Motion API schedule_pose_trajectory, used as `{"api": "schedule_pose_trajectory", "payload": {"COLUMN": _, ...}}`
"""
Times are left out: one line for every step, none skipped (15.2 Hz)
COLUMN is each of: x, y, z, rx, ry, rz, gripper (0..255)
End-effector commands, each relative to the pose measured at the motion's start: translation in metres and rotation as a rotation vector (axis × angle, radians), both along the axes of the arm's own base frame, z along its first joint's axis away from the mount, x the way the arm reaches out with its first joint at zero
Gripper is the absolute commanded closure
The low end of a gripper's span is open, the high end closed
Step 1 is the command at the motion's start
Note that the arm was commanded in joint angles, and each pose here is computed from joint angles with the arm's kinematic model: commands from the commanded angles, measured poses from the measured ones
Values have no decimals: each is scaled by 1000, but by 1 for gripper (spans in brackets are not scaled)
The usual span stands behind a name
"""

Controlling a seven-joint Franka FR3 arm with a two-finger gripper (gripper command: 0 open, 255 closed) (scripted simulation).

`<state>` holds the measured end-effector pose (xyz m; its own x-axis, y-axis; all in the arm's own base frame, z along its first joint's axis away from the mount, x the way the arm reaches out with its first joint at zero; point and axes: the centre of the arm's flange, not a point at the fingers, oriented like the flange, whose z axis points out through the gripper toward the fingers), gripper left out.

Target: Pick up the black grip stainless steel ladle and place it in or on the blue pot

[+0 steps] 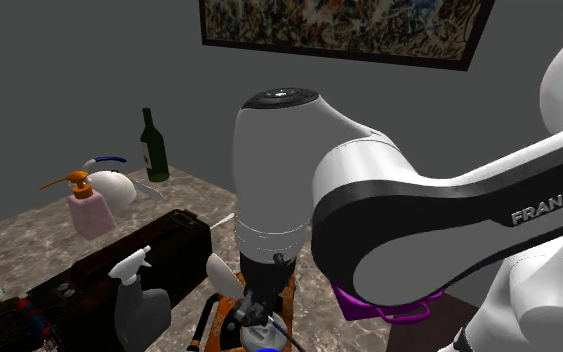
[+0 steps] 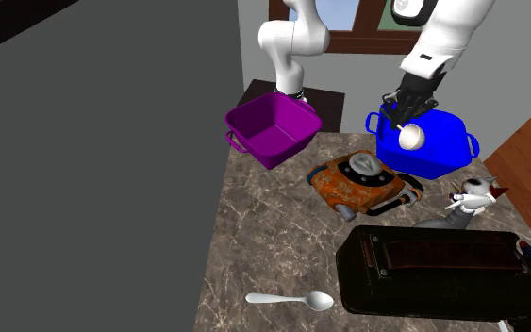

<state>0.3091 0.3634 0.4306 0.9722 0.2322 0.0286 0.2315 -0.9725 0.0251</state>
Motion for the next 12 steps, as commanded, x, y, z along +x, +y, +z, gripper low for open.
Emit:
{"api": "schedule_pose_trajectory", "payload": {"x": -22, "y": 19, "z": 1, "rx": 0, "ry": 0, "rz": -2, "gripper": 255}}
{"api": "schedule_pose_trajectory", "payload": {"x": -31, "y": 29, "z": 1, "rx": 0, "ry": 0, "rz": -2, "gripper": 255}}
{"api": "schedule_pose_trajectory", "payload": {"x": -39, "y": 39, "z": 2, "rx": 0, "ry": 0, "rz": -2, "gripper": 255}}
{"api": "schedule_pose_trajectory", "payload": {"x": -47, "y": 49, "z": 2, "rx": 0, "ry": 0, "rz": -2, "gripper": 255}}
{"api": "schedule_pose_trajectory", "payload": {"x": -56, "y": 59, "z": 2, "rx": 0, "ry": 0, "rz": -2, "gripper": 255}}
{"api": "schedule_pose_trajectory", "payload": {"x": -64, "y": 70, "z": 2, "rx": 0, "ry": 0, "rz": -2, "gripper": 255}}
{"api": "schedule_pose_trajectory", "payload": {"x": -73, "y": 80, "z": 3, "rx": 0, "ry": 0, "rz": -2, "gripper": 255}}
{"api": "schedule_pose_trajectory", "payload": {"x": -81, "y": 90, "z": 3, "rx": 0, "ry": 0, "rz": -2, "gripper": 255}}
{"api": "schedule_pose_trajectory", "payload": {"x": -89, "y": 100, "z": 3, "rx": 0, "ry": 0, "rz": -2, "gripper": 255}}
{"api": "schedule_pose_trajectory", "payload": {"x": -98, "y": 110, "z": 3, "rx": 0, "ry": 0, "rz": -2, "gripper": 255}}
{"api": "schedule_pose_trajectory", "payload": {"x": -106, "y": 121, "z": 4, "rx": 0, "ry": 0, "rz": -2, "gripper": 255}}
{"api": "schedule_pose_trajectory", "payload": {"x": -112, "y": 127, "z": 4, "rx": 0, "ry": 0, "rz": -2, "gripper": 255}}
